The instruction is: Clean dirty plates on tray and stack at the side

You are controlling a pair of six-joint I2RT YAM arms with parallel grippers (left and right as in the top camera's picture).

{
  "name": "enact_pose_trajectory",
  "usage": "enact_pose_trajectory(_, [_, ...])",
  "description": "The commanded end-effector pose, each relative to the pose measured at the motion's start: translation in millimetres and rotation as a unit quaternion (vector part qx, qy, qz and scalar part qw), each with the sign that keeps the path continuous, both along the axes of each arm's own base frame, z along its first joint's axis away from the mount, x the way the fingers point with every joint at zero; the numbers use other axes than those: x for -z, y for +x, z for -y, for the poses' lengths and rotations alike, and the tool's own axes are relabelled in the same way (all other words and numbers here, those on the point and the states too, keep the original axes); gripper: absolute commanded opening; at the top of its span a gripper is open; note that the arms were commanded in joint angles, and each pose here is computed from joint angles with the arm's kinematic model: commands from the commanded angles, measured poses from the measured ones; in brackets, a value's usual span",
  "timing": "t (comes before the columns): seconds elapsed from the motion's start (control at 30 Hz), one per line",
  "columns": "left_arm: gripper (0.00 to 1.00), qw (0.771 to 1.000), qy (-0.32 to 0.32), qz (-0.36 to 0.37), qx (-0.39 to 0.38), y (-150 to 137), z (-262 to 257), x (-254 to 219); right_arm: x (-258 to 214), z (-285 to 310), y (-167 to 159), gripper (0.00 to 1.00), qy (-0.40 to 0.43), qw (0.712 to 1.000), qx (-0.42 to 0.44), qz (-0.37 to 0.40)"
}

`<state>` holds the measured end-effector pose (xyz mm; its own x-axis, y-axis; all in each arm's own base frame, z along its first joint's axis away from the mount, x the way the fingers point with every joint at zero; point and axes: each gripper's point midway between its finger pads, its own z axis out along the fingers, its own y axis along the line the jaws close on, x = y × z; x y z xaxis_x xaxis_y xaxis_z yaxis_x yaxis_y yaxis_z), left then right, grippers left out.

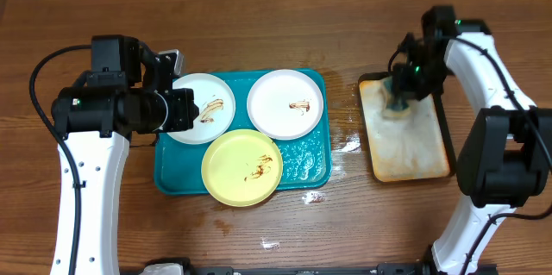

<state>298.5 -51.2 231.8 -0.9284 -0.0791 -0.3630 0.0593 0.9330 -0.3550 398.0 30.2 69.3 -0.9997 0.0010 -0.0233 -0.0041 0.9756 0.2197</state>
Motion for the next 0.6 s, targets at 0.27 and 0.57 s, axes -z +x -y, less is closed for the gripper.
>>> enact_pose_trajectory(0.27, [0.04, 0.998, 0.056, -0.009, -0.02, 10, -18, 13, -43, 2, 9, 0.04, -0.002, 0.998, 0.045, 0.033])
enact_pose_trajectory(0.57, [0.15, 0.995, -0.01, -0.013, 0.102, 40, 31, 46, -42, 2, -9, 0.04, -0.002, 0.999, 0.047, -0.004])
